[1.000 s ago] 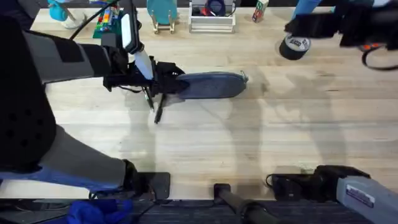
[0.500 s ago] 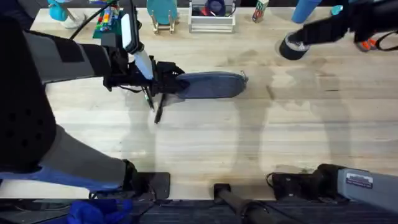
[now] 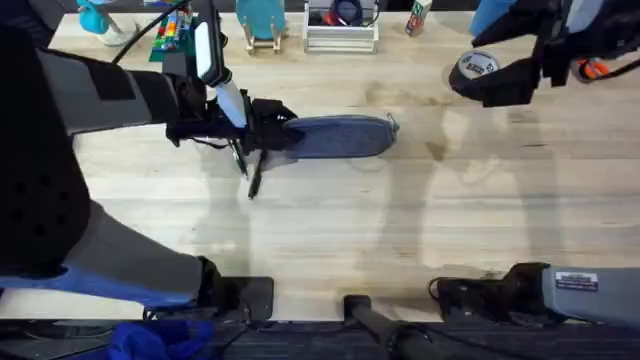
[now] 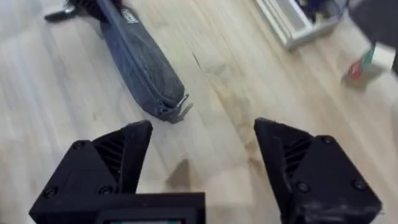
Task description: Unzip the bag, pick up the pens from the table one at a time and place them inside, then zip the bag closed.
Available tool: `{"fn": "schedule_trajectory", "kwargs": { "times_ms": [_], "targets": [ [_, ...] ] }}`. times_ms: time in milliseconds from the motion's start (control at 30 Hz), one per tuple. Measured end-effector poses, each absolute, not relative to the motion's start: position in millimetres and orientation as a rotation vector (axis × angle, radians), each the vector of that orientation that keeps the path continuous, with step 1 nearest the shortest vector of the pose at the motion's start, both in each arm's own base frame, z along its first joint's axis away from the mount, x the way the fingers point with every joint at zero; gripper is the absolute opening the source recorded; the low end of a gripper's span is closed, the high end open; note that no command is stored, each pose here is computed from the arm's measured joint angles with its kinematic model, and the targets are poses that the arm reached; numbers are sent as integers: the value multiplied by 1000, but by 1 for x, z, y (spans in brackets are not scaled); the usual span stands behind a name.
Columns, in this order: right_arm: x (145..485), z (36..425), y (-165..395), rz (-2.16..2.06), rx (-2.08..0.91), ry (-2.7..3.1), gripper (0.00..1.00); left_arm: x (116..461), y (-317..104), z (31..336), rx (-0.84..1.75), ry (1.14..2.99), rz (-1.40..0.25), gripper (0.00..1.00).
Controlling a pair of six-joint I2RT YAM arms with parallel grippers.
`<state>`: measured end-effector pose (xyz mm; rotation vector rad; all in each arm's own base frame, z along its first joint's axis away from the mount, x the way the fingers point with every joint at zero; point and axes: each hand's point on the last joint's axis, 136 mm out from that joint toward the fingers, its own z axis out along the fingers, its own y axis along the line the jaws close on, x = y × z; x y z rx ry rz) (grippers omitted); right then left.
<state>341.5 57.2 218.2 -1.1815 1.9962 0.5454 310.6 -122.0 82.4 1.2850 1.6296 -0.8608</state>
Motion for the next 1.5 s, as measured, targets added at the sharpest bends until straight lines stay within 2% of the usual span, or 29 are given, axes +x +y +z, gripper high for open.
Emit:
{"fn": "schedule_trajectory", "kwargs": {
  "times_ms": [533, 1000, 1500],
  "targets": [
    [342, 223, 67, 481, -1407, 1732, 996, 311, -122, 82, 1286, 1629, -860, 42],
    [353, 160, 73, 677, -1496, 1640, 995, 311, -122, 82, 1286, 1628, -859, 42],
    [357, 132, 79, 761, -1514, 1533, 994, 311, -122, 83, 1286, 1628, -859, 42]
  ]
}}
